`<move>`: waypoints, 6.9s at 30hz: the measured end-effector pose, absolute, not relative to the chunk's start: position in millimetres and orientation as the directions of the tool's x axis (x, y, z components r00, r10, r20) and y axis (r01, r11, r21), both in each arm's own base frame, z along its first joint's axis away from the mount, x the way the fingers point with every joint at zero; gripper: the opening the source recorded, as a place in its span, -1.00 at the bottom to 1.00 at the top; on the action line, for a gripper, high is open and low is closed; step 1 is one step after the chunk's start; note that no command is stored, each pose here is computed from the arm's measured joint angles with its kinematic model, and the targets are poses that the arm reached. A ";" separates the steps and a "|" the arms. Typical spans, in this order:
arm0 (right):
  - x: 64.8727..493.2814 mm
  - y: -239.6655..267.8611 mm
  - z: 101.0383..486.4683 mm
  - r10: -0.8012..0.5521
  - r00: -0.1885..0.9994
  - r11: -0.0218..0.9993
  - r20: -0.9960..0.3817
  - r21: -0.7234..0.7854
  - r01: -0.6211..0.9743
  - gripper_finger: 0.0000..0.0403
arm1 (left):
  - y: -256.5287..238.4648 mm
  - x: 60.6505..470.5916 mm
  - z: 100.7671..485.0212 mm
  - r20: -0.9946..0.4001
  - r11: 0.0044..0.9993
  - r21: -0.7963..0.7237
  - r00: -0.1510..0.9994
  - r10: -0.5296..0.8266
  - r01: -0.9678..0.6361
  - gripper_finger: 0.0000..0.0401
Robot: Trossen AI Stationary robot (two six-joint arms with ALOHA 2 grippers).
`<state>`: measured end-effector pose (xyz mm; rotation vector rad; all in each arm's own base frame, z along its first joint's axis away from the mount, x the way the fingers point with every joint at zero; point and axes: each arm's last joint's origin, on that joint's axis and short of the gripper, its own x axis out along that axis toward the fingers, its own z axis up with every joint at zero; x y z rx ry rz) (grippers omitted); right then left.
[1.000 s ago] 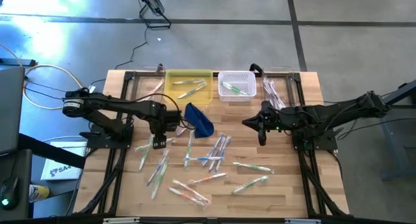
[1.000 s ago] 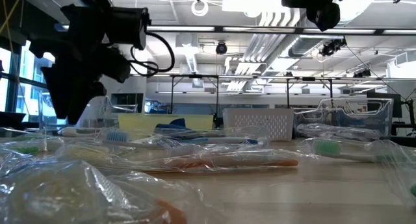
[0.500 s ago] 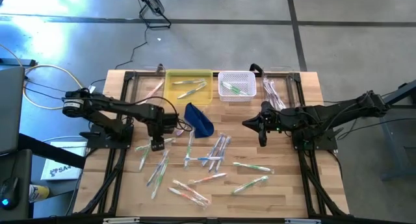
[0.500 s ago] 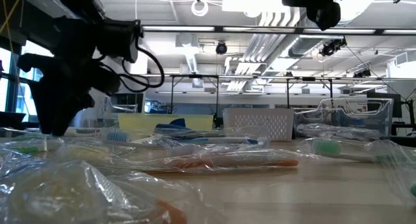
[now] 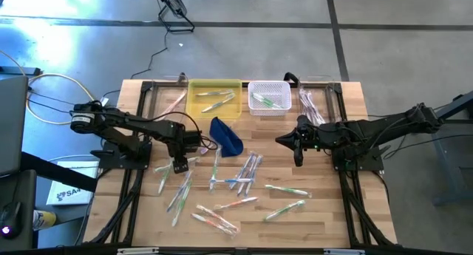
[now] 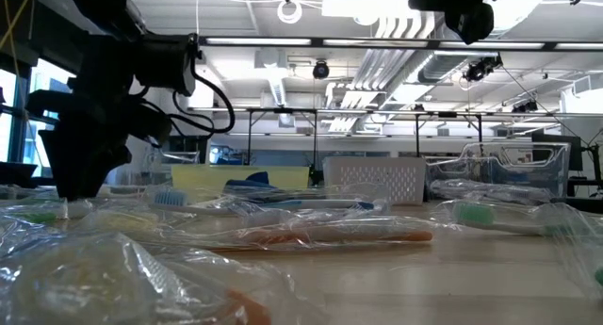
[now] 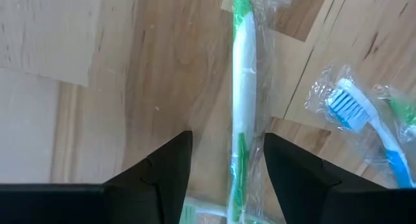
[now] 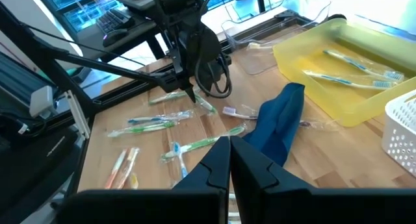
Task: Pick & Place Toothbrushes
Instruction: Put the green toothbrush into the white bin
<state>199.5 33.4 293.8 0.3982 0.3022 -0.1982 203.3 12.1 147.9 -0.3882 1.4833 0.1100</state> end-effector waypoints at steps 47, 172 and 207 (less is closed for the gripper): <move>199.5 33.0 293.8 -0.141 0.935 0.904 -0.326 0.342 0.255 -0.98 | 3.7 205.4 135.7 -0.993 0.970 -0.120 0.016 -0.119 -0.212 -0.05; 235.3 8.4 328.8 -0.240 0.957 0.966 0.162 0.136 0.219 -0.16 | 56.0 365.1 423.3 -0.001 0.987 0.106 0.992 -0.124 0.124 -0.93; 238.3 9.6 325.7 -0.236 0.960 0.968 0.151 0.125 0.218 -0.92 | 56.4 383.1 406.2 -0.019 0.988 0.064 0.990 -0.142 0.143 -0.93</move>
